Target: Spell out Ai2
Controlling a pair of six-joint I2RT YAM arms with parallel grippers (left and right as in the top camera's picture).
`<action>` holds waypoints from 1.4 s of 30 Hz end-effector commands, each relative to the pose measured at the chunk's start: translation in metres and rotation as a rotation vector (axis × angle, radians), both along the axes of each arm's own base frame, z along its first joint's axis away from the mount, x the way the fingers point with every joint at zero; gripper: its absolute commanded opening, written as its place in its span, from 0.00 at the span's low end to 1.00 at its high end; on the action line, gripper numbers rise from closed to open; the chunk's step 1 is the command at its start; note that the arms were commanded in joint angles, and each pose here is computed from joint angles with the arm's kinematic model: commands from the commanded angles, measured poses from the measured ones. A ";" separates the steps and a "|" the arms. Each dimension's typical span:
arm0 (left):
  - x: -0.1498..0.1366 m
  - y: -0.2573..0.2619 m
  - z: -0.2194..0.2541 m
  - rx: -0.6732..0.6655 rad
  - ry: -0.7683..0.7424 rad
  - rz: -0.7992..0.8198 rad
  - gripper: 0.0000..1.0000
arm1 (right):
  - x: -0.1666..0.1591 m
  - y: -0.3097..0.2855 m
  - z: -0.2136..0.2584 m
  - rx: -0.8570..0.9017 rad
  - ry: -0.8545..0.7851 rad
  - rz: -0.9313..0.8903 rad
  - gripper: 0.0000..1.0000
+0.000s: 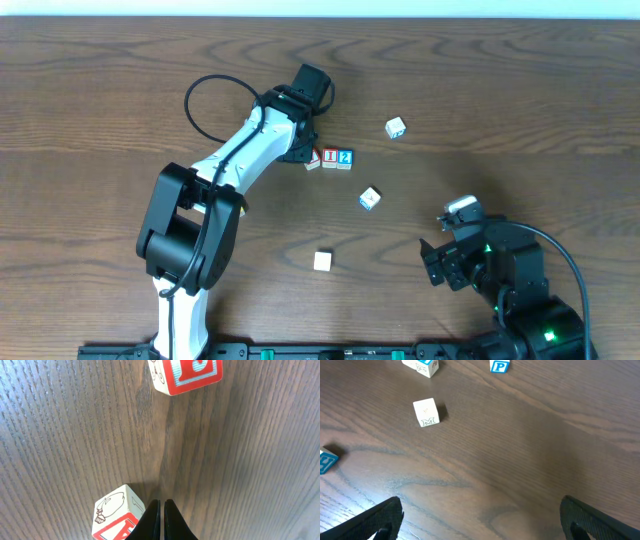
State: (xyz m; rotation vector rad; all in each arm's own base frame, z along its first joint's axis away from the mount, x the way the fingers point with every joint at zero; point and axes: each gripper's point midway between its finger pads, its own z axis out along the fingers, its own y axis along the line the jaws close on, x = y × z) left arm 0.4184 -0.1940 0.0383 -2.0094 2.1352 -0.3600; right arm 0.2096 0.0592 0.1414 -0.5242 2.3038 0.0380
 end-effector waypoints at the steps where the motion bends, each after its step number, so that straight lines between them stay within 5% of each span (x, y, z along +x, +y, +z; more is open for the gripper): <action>1: 0.000 0.001 -0.014 0.038 0.022 -0.024 0.06 | 0.001 -0.003 0.000 0.001 -0.002 -0.019 0.99; 42: -0.018 -0.004 -0.021 0.002 0.111 -0.042 0.06 | 0.001 -0.003 0.000 0.000 -0.002 -0.018 0.99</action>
